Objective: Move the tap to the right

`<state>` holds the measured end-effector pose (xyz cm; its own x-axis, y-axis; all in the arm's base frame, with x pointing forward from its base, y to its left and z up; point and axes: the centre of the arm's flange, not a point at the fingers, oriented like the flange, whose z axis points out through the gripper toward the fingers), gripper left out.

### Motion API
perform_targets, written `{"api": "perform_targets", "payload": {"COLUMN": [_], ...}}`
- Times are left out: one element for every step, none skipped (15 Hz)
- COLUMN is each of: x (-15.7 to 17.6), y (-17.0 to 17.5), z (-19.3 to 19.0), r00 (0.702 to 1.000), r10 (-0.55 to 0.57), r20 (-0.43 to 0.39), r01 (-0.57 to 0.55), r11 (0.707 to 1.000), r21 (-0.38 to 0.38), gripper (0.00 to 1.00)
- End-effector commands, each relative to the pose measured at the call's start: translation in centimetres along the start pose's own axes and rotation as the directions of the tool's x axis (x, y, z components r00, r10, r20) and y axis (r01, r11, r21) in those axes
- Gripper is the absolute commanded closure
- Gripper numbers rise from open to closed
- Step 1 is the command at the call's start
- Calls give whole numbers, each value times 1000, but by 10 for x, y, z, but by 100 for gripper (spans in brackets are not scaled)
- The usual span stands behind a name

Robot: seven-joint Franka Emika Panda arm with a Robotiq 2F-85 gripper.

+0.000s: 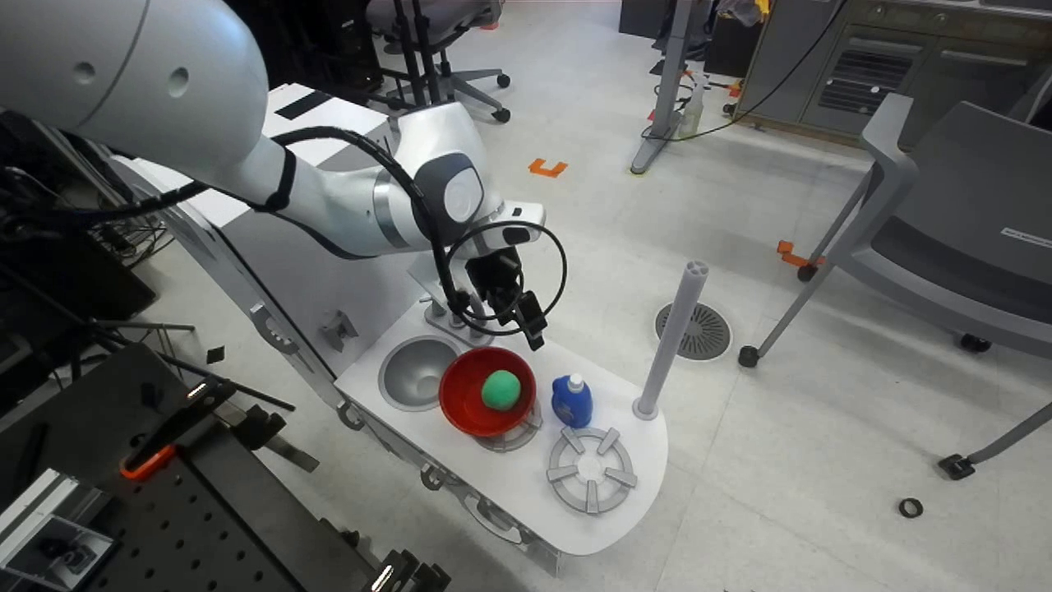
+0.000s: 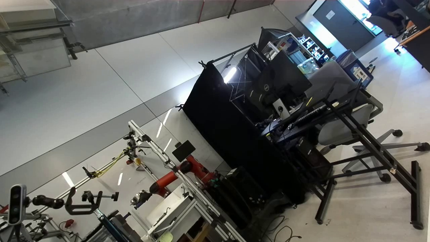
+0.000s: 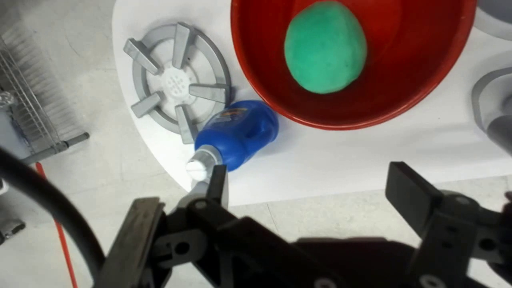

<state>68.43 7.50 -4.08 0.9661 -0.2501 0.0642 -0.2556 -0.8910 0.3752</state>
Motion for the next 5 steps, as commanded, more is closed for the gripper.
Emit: {"api": "perform_targets", "payload": {"x": [-17,-5,-6,-7,-8], "y": [26,5,7,10,12], "z": [-60,-18,-32,-44,-52], "r00": [982,996,993,991,990], "r10": [-19,-5,-15,-22,-26], "r20": [187,90,120,135,141], "r01": [14,6,15,21,24], "r11": [999,1000,1000,1000,1000], "r21": [30,-7,2,10,16], "gripper": [0,0,0,0,0]}}
